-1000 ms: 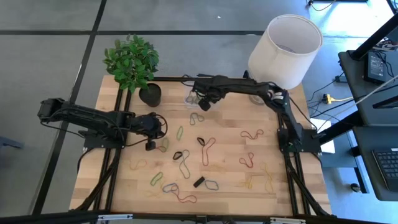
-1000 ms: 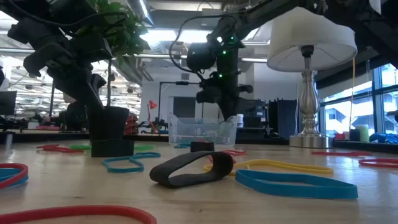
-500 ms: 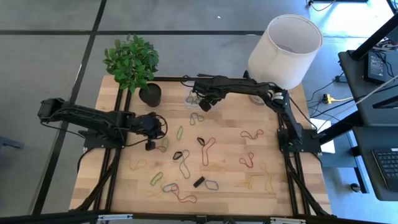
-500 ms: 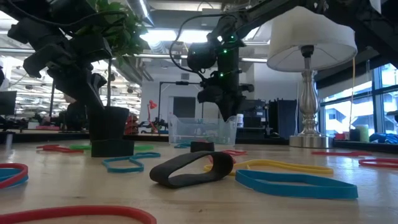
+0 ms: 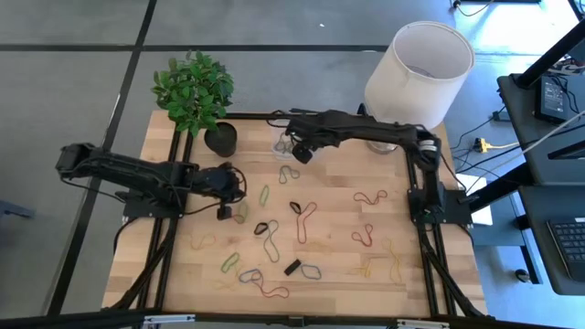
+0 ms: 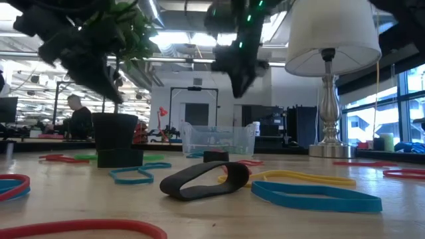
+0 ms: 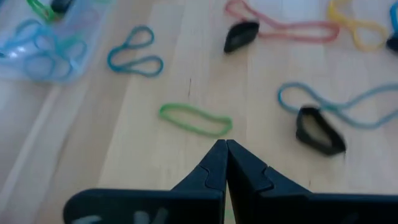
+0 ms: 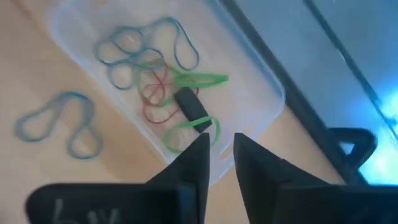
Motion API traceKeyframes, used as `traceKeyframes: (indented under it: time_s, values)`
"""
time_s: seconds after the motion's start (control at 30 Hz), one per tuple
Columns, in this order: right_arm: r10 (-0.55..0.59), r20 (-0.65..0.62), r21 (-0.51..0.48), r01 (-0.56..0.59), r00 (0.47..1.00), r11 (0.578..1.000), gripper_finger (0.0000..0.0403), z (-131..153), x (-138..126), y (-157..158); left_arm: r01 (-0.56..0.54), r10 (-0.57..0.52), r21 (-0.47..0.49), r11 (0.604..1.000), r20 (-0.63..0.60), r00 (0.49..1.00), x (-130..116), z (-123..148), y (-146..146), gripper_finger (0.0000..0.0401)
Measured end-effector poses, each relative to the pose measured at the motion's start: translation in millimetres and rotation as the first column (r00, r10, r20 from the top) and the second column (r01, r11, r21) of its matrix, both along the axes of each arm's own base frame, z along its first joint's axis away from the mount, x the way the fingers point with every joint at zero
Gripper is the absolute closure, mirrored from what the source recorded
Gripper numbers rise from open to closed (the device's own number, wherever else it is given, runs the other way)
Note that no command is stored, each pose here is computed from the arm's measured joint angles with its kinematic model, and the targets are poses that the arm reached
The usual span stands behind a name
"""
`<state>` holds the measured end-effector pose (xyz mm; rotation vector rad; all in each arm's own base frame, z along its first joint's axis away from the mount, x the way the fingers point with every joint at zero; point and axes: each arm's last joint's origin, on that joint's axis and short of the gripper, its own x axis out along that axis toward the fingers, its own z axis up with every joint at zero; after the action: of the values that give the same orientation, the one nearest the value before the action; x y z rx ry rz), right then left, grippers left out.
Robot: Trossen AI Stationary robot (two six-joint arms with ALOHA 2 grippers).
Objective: Pick and place rubber bands into bin
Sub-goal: Put the red rubber band into the transparent bin
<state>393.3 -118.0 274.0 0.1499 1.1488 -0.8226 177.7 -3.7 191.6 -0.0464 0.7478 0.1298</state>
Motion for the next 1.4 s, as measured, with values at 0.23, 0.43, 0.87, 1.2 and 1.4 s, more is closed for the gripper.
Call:
traceKeyframes:
  time_s: [0.23, 0.43, 0.87, 1.2, 1.4]
  values:
    - [0.159, 0.061, -0.014, -0.158, 0.985, 0.987, 0.0363, 26, -28, 50, -0.061, 0.061, -0.015, 0.998, -0.008, 0.998, 21, 21, -13, 0.0399]
    - [0.282, 0.284, 0.089, -0.318, 0.916, 0.944, 0.0391, 9, -79, 96, -0.049, 0.048, -0.007, 0.999, -0.12, 0.992, 48, 27, -35, 0.0399]
    - [0.226, 0.549, 0.293, -0.438, 0.805, 0.85, 0.0397, -32, -201, 165, -0.003, -0.022, -0.049, 0.999, -0.495, 0.869, 50, 4, -61, 0.0361]
    - [0.239, 0.589, 0.316, -0.493, 0.772, 0.811, 0.0394, -36, -222, 176, -0.027, 0.022, 0.001, 1.0, -0.598, 0.801, 41, -21, -55, 0.0283]
    - [0.282, 0.583, 0.315, -0.532, 0.762, 0.786, 0.0399, -37, -224, 185, -0.09, 0.04, -0.052, 0.995, -0.606, 0.794, 34, -42, -51, 0.0286]
